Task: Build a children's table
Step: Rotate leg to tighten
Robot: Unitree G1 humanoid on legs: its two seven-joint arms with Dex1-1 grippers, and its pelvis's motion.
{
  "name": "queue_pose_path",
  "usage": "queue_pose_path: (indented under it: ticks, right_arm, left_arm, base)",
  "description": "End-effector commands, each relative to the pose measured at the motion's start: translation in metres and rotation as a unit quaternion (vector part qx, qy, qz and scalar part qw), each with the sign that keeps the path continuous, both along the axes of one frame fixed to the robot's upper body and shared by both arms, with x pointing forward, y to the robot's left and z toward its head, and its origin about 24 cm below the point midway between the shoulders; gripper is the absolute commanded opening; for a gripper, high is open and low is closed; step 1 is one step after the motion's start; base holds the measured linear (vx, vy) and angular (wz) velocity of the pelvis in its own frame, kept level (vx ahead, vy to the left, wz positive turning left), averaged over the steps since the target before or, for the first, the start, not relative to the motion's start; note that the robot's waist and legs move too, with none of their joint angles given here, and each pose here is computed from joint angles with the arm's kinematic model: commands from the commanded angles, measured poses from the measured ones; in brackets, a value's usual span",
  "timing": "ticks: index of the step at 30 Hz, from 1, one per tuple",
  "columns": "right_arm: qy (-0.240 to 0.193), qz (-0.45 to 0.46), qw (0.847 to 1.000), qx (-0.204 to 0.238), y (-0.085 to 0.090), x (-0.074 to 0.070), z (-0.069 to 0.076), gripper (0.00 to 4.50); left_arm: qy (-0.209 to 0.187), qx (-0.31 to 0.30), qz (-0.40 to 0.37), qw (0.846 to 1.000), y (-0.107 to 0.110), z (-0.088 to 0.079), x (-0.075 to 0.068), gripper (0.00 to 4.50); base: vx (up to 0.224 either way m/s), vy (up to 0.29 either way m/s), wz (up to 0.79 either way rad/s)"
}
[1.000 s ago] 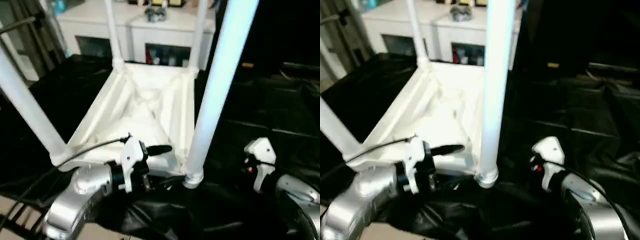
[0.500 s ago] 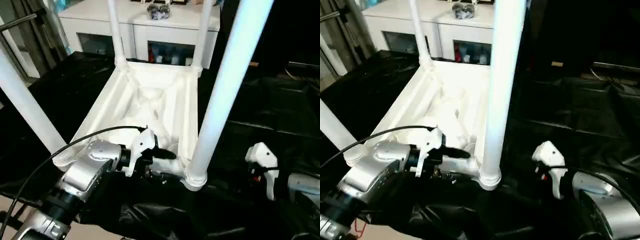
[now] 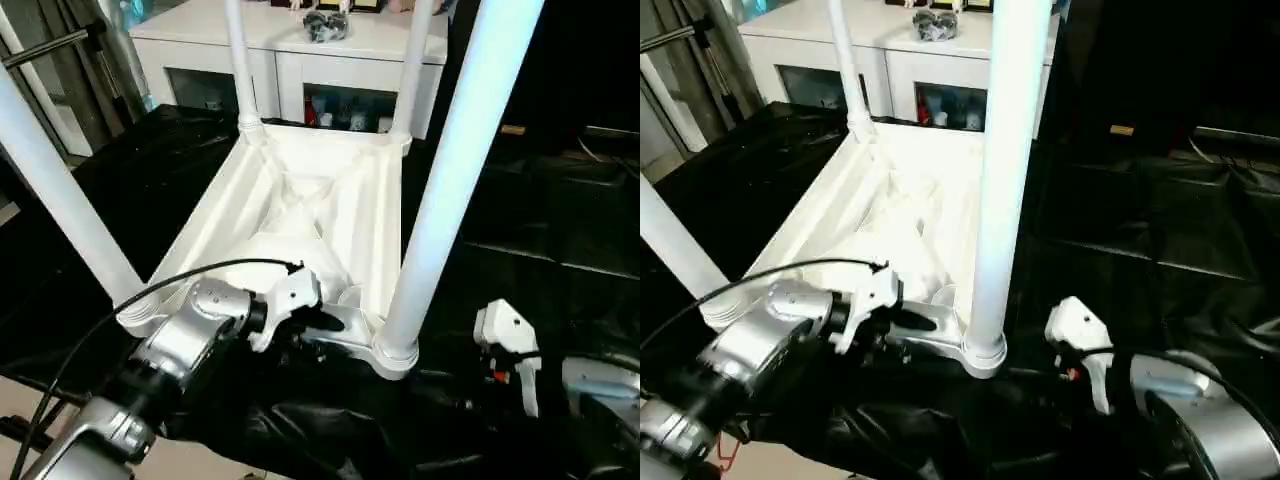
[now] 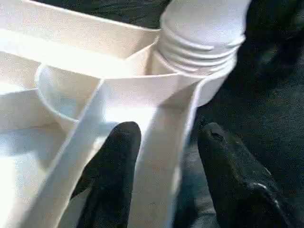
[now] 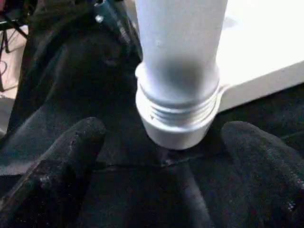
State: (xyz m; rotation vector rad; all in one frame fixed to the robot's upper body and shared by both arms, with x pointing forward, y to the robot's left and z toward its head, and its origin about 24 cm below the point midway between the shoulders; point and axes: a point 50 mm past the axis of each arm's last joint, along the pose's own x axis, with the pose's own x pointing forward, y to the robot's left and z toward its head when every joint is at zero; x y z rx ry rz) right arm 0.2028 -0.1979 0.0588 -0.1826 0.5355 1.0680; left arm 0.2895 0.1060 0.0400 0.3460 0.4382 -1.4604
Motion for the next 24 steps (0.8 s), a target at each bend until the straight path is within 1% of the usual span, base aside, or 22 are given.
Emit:
queue_pose_path:
  ticks: [1, 2, 3, 5, 6, 8, 9, 12, 13, 14, 15, 17, 20, 22, 23, 24]
  right_arm:
    - [-0.009, 0.007, 1.0, -0.006, -0.0002, -0.0009, 0.0047, 4.5]
    - [-0.008, 0.008, 1.0, -0.009, -0.0014, -0.0023, 0.0046, 4.5]
    - [-0.008, 0.008, 1.0, -0.01, -0.0021, -0.0027, 0.0046, 4.5]
    - [-0.008, 0.007, 1.0, -0.013, -0.0034, -0.0033, 0.0048, 4.5]
    - [-0.008, 0.01, 1.0, -0.017, -0.0041, -0.0043, 0.0045, 4.5]
    - [-0.008, 0.012, 1.0, -0.019, -0.0047, -0.0044, 0.0044, 4.5]
    - [-0.008, 0.012, 1.0, -0.019, -0.005, -0.0041, 0.0042, 4.5]
    - [-0.008, 0.012, 1.0, -0.019, -0.0056, -0.0024, 0.0041, 4.5]
    - [-0.009, 0.012, 1.0, -0.019, -0.0057, -0.0013, 0.0041, 4.5]
    - [-0.009, 0.012, 1.0, -0.019, -0.0056, -0.0003, 0.0041, 4.5]
    - [-0.01, 0.013, 1.0, -0.019, -0.0056, 0.0004, 0.0041, 4.5]
    - [-0.01, 0.014, 1.0, -0.019, -0.0054, 0.0008, 0.004, 4.5]
    - [-0.01, 0.016, 1.0, -0.016, -0.0032, 0.0031, 0.0033, 4.5]
    - [-0.005, 0.012, 1.0, -0.01, -0.0019, 0.0048, 0.0029, 4.5]
    - [-0.001, 0.013, 1.0, -0.005, -0.0012, 0.0049, 0.0031, 4.5]
    - [0.001, 0.013, 1.0, -0.003, -0.0009, 0.005, 0.0031, 4.5]
  left_arm:
    - [-0.006, 0.019, -0.008, 1.0, 0.0021, -0.0005, 0.0023, 1.96]
    - [-0.001, 0.023, -0.014, 1.0, 0.0037, -0.0006, 0.003, 1.91]
    - [0.001, 0.024, -0.016, 1.0, 0.0046, -0.0005, 0.0035, 1.72]
    - [0.003, 0.026, -0.022, 0.999, 0.0062, -0.0004, 0.0048, 1.72]
    - [0.018, 0.025, -0.03, 0.999, 0.0077, -0.0003, 0.003, 1.63]
    - [0.027, 0.024, -0.037, 0.999, 0.0084, -0.0005, 0.0016, 1.44]
    - [0.029, 0.023, -0.039, 0.999, 0.0088, -0.0008, 0.0013, 1.34]
    - [0.029, 0.024, -0.04, 0.998, 0.0095, -0.0013, 0.0014, 1.23]
    - [0.031, 0.024, -0.041, 0.998, 0.0097, -0.0015, 0.0016, 1.07]
    - [0.033, 0.024, -0.042, 0.998, 0.0098, -0.0015, 0.0017, 1.07]
    - [0.033, 0.024, -0.042, 0.998, 0.0098, -0.0015, 0.002, 0.9]
    - [0.034, 0.025, -0.043, 0.998, 0.0098, -0.0014, 0.0018, 0.81]
    - [0.039, 0.027, -0.042, 0.998, 0.0093, -0.0018, 0.0007, 0.53]
    - [0.04, 0.03, -0.039, 0.998, 0.009, -0.0043, -0.0008, 0.48]
    - [0.04, 0.034, -0.036, 0.998, 0.0096, -0.006, -0.0016, 0.32]
    - [0.04, 0.037, -0.035, 0.998, 0.0098, -0.0068, -0.0019, 0.32]
  base:
    - [0.0, 0.0, 0.0]
    - [0.0, 0.0, 0.0]
    - [0.0, 0.0, 0.0]
    - [0.0, 0.0, 0.0]
    - [0.0, 0.0, 0.0]
    - [0.0, 0.0, 0.0]
    - [0.0, 0.0, 0.0]
    - [0.0, 0.0, 0.0]
    - [0.0, 0.0, 0.0]
    - [0.0, 0.0, 0.0]
    - [0.0, 0.0, 0.0]
    - [0.0, 0.0, 0.0]
    - [0.0, 0.0, 0.0]
    - [0.0, 0.0, 0.0]
    - [0.0, 0.0, 0.0]
    - [0.0, 0.0, 0.0]
